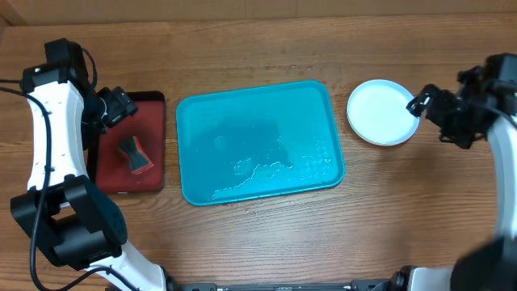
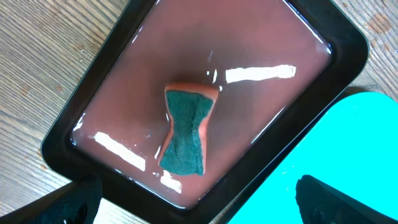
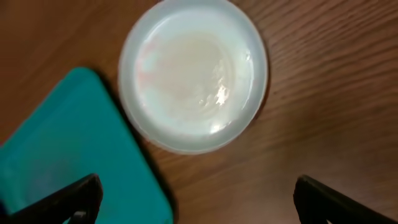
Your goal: Clean dirty plates on tray and stack at the side
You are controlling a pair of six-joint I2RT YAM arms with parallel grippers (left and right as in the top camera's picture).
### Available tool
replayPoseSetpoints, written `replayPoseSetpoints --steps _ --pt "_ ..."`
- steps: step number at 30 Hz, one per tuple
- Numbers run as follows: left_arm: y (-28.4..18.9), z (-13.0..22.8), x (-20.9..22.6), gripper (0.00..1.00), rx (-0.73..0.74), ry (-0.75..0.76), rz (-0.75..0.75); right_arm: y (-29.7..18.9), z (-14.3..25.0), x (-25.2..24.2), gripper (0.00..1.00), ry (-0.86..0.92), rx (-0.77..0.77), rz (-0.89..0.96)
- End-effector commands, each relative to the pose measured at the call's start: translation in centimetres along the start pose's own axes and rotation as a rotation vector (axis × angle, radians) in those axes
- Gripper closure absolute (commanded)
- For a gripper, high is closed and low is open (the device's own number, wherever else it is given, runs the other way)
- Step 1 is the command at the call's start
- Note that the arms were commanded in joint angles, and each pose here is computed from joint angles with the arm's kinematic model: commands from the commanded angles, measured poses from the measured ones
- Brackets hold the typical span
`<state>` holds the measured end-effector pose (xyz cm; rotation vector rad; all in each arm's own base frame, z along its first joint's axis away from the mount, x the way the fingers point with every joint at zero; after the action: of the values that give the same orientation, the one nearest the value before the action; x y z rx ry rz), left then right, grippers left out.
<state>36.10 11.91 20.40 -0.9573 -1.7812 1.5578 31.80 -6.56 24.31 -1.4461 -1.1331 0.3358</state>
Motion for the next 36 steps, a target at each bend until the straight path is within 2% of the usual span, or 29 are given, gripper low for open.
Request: replayPoseSetpoints --steps 1,10,14,32,36 --pt "-0.8 -0.2 0.0 0.00 -0.023 -0.015 0.014 -4.8 1.9 1.9 0.00 -0.059 -0.069 -0.067" --pt "-0.8 -0.2 0.1 0.00 -0.023 -0.016 0.014 -8.6 11.7 3.2 0.00 -0.214 0.058 -0.095" --pt "-0.8 -0.2 0.1 0.00 -0.022 -0.016 0.014 -9.2 14.6 2.8 0.00 -0.183 0.156 -0.069" --pt "-0.8 -0.2 0.0 0.00 -0.023 -0.015 0.014 -8.5 14.7 2.0 0.00 -0.151 0.207 0.019" --pt "-0.8 -0.2 0.1 0.00 -0.023 -0.016 0.014 -8.3 14.5 2.5 0.00 -0.161 0.196 -0.009"
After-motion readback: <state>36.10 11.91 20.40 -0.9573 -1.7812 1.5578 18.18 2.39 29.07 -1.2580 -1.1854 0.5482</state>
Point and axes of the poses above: each gripper's point midway between its finger pads, its own y axis out along the fingers, its own x axis along the line the jaws close on, z = x × y, the point moved 7 cm from there along -y, back along the fingers, and after that the axes turned 7 degrees about y, right-handed, at the moved point
